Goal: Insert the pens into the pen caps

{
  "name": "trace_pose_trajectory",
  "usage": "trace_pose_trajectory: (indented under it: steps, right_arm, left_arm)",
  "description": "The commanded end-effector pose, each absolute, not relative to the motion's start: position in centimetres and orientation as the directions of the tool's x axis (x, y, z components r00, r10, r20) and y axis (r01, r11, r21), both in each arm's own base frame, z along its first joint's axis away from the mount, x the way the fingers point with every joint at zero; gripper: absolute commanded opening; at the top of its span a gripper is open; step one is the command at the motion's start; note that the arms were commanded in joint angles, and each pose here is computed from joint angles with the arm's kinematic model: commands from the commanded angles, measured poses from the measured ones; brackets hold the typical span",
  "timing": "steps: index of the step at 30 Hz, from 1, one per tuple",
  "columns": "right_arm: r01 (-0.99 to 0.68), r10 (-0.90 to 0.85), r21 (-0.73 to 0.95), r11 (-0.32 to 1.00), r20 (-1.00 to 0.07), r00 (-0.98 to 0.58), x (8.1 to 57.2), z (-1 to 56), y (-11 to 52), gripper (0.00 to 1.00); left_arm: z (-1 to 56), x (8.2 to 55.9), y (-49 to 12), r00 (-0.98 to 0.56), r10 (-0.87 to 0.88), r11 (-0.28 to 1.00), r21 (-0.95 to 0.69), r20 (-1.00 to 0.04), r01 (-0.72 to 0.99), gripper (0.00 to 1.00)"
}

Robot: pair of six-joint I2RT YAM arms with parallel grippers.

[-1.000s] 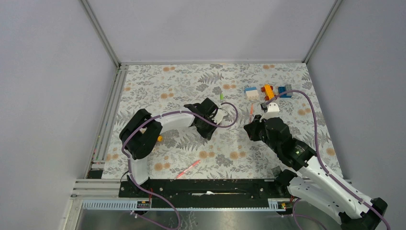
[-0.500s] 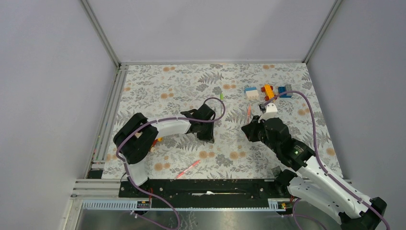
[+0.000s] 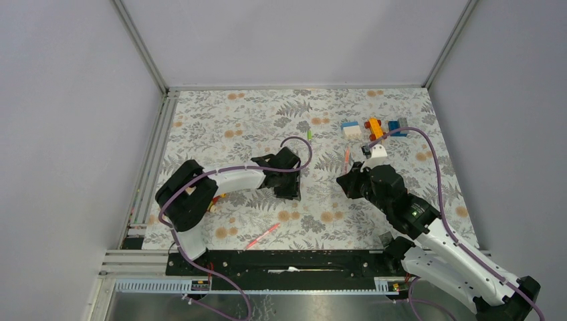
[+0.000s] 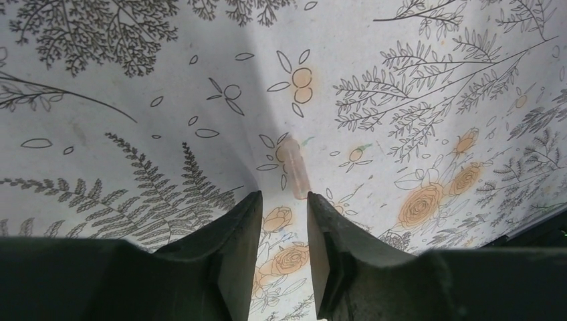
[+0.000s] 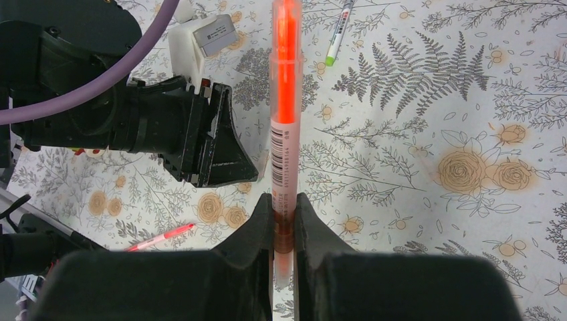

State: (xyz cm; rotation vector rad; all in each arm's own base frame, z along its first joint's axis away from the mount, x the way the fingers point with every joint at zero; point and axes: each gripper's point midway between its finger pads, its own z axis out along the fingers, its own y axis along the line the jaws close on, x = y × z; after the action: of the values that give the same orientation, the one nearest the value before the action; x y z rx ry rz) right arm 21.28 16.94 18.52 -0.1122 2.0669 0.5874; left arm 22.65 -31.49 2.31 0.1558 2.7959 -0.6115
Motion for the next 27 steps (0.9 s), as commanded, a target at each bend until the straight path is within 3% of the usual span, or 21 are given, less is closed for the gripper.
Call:
trace_pose_trajectory:
  steps: [1,12,27]
  right_arm:
    - [-0.321,0.186,0.388,0.864,-0.838,-0.512,21.7,19.9,17.3,0.00]
    - [-0.322,0.191,0.391,0.862,-0.839,-0.510,21.6,20.0,17.3,0.00]
    - [-0.328,0.188,0.387,0.862,-0.844,-0.503,21.3,20.4,17.0,0.00]
  left_arm:
    - [3.9,23.1,-31.5,-0.939,0.059,0.904,-0.381,-0.339,0.195,0.38]
    - [5.0,23.3,-34.6,-0.919,0.072,0.922,-0.325,-0.387,0.209,0.37]
    - [3.8,25.4,-34.8,-0.891,0.006,0.978,-0.185,-0.455,0.101,0.33]
